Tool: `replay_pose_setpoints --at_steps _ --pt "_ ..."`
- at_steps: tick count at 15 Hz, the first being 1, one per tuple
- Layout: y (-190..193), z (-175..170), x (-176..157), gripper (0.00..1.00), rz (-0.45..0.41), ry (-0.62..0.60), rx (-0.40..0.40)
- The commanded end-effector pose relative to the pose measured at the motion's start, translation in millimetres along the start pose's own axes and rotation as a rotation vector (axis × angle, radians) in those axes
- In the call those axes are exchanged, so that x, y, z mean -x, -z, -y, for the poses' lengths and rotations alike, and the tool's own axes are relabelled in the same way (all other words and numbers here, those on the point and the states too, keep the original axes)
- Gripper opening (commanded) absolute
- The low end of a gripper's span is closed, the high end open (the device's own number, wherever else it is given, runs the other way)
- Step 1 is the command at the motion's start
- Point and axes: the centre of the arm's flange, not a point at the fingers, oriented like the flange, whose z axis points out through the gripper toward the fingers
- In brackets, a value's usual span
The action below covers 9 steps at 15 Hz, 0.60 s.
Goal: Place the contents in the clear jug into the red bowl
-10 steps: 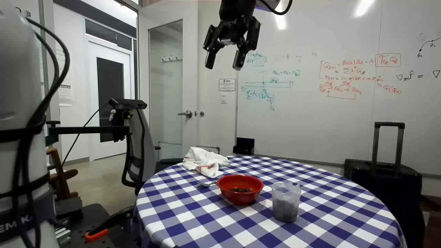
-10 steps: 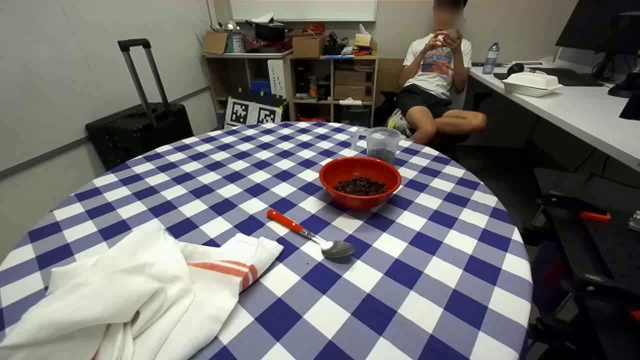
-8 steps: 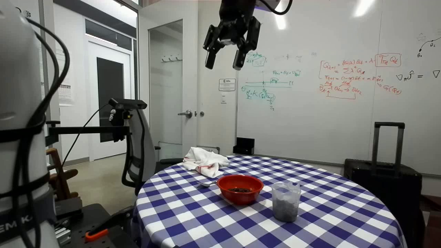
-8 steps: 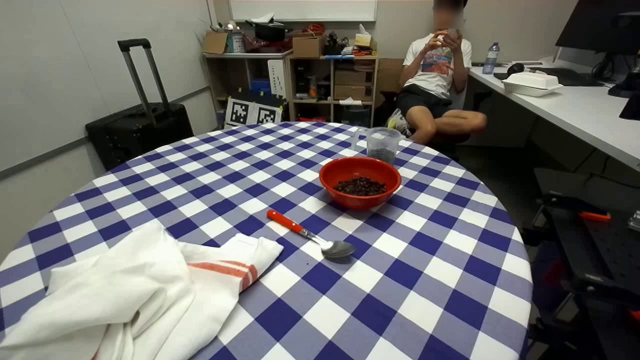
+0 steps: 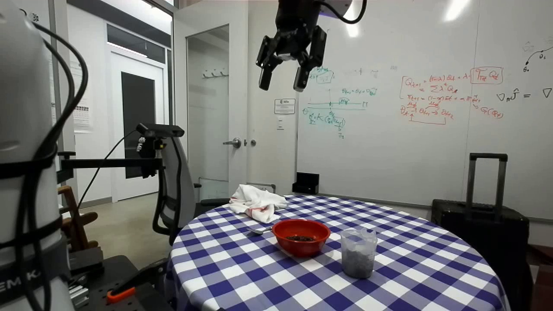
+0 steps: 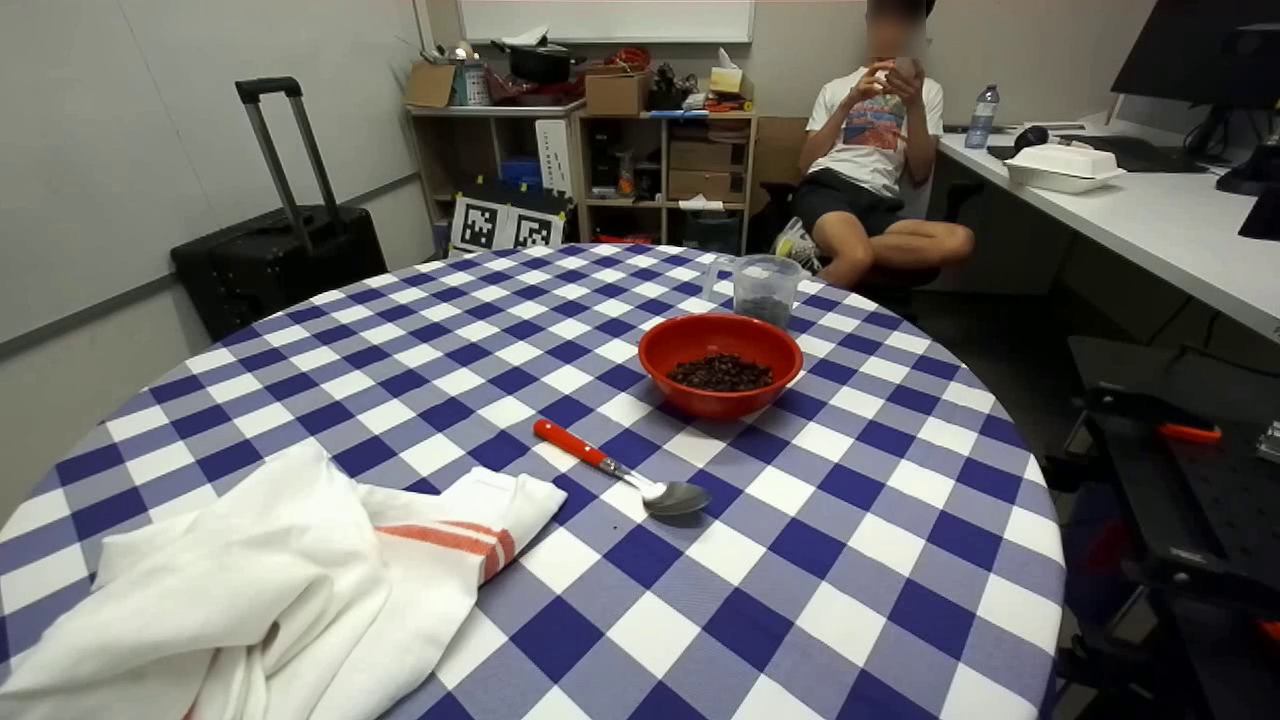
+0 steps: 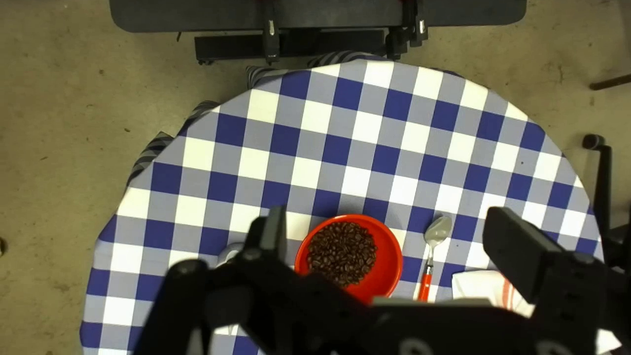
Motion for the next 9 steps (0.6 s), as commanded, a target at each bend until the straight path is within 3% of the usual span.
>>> replay_pose_setpoints --at_steps 1,5,9 --pt "-12 12 -29 1.0 -0.056 -0.012 0.012" --pt "-34 27 -70 1.0 -0.157 -0.013 0.061" --pt "-68 36 -104 1.0 -0.181 0.025 0.148"
